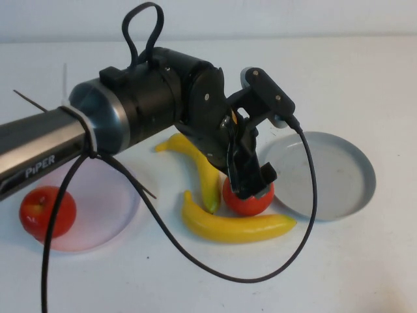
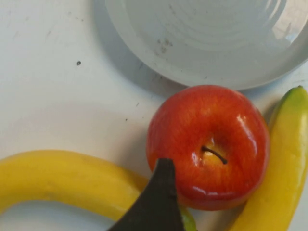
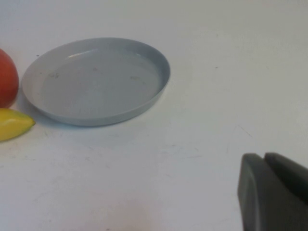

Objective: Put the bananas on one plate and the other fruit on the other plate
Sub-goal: Put one type of fruit in the left plate

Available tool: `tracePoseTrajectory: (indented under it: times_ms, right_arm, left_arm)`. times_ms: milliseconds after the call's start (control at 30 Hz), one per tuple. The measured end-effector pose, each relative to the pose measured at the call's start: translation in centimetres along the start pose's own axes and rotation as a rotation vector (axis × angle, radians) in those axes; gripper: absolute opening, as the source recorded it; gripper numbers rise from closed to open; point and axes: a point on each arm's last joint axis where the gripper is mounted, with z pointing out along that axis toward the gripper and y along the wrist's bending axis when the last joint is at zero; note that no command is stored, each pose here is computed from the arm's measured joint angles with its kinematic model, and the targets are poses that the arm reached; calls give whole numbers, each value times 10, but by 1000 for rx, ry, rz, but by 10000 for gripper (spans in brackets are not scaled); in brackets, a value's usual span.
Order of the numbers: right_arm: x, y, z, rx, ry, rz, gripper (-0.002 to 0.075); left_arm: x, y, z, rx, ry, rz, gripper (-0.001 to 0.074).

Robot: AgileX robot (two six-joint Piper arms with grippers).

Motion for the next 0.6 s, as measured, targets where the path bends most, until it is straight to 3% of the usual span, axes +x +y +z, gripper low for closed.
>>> tracePoseTrajectory:
  times_ms: [600]
  right_arm:
    - [0, 0, 0, 0, 0, 0, -17]
  left_arm:
    - [-1, 4, 36, -18, -23, -41, 669]
